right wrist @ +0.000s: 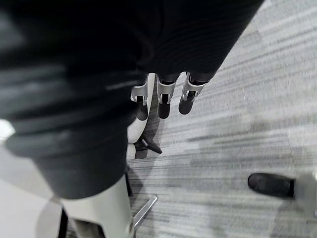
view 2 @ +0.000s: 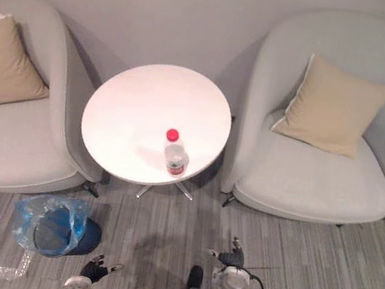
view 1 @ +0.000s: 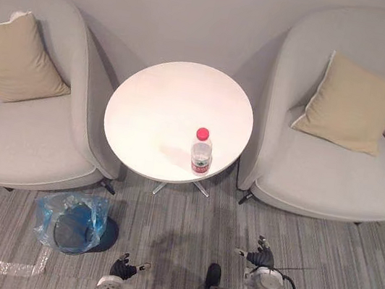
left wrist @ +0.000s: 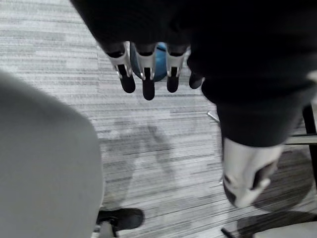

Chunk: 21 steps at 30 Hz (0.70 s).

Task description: Gather rubbish on tea table into small bin, then transfer packed bag to large trash can.

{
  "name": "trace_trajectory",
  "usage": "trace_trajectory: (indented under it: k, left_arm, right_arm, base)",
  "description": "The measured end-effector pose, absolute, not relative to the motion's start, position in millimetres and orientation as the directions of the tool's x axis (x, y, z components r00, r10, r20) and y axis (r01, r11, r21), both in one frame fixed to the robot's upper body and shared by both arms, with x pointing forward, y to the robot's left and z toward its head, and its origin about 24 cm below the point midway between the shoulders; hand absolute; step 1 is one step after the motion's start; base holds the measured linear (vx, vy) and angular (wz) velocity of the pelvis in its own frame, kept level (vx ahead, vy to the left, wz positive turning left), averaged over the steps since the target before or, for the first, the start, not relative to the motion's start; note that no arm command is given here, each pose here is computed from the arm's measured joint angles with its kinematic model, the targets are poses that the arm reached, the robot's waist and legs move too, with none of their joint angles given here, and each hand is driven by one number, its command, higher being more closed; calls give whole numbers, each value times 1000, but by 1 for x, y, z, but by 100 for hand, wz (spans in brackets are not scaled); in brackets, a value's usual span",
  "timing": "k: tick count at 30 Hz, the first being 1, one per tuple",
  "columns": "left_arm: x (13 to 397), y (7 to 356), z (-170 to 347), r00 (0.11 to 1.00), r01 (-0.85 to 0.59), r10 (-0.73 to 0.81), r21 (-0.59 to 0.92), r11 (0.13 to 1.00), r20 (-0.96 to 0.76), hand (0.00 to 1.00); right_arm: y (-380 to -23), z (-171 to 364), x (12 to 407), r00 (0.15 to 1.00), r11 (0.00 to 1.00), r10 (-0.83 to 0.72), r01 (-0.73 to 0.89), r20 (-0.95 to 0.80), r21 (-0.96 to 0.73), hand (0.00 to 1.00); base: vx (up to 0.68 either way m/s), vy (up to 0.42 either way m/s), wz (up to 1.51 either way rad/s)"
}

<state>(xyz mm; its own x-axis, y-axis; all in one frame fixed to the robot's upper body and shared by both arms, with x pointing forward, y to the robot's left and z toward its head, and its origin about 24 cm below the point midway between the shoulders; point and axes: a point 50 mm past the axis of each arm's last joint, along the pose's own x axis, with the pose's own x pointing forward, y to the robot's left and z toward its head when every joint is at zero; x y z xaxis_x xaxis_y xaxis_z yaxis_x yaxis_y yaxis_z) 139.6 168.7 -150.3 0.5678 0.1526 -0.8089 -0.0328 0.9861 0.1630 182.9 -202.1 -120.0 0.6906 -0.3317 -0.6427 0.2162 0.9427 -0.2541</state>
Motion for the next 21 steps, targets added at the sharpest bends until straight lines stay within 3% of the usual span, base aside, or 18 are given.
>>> trace_trajectory:
  k: [7, 13, 15, 18, 21]
  left_arm:
    - [144, 158, -149, 582, -11, 125, 146, 989, -804, 0]
    - [139, 172, -150, 564, 31, 147, 198, 980, -813, 0]
    - [138, 173, -152, 555, 40, 149, 205, 978, -819, 0]
    - [135, 175, -153, 542, 47, 145, 202, 978, -828, 0]
    - [129, 179, -155, 521, 64, 138, 200, 978, -843, 0]
  right_arm:
    - [-211, -116, 186, 689, 929, -369, 250, -624, -273, 0]
    - [-198, -123, 180, 676, 939, -341, 207, -654, -276, 0]
    - [-201, -130, 169, 645, 935, -353, 206, -678, -290, 0]
    - [-208, -150, 124, 499, 934, -336, 285, -799, -215, 0]
    - [-209, -152, 115, 483, 931, -322, 317, -814, -180, 0]
  base:
    - [70, 123, 18]
    - [87, 169, -6]
    - [55, 67, -13]
    - [82, 18, -5]
    - [93, -23, -8]
